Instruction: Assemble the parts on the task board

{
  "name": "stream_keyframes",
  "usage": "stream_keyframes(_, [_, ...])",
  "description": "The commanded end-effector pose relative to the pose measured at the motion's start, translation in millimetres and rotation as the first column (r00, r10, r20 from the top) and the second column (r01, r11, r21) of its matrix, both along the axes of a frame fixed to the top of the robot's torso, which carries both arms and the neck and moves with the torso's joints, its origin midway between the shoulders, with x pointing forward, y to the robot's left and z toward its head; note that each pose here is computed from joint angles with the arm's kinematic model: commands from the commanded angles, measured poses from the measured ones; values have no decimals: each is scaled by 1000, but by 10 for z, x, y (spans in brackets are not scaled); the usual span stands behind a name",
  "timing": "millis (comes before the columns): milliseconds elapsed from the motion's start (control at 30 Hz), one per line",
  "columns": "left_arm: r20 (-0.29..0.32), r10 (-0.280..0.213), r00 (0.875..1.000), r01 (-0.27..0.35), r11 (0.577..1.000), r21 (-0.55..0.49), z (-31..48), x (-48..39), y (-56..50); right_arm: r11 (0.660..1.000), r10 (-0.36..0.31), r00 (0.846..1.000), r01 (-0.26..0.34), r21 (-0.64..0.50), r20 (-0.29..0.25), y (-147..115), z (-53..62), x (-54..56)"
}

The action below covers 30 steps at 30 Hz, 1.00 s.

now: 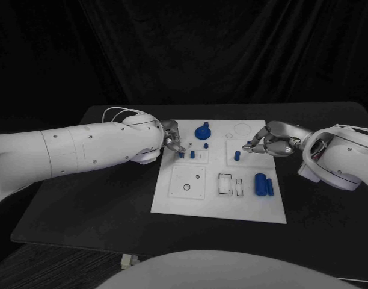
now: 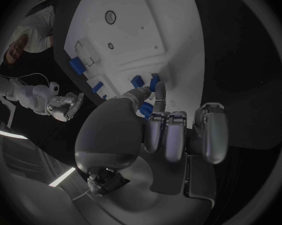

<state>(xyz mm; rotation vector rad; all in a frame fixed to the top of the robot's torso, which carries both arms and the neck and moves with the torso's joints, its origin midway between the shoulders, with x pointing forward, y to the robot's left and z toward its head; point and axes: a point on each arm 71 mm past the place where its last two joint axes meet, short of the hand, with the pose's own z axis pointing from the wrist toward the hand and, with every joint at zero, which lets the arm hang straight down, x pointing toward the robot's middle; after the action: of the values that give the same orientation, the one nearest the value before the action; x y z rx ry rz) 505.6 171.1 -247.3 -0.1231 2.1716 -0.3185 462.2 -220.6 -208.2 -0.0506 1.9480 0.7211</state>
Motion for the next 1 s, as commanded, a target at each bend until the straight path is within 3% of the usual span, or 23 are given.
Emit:
stream_keyframes(33, [6, -17, 1000, 17, 1000, -16, -1, -5, -44, 1000, -15, 1000, 15, -2, 3, -9, -4, -2])
stream_keyframes(1000, [-19, -17, 1000, 17, 1000, 4, -31, -16, -38, 1000, -17, 1000, 17, -4, 1, -16, -7, -4])
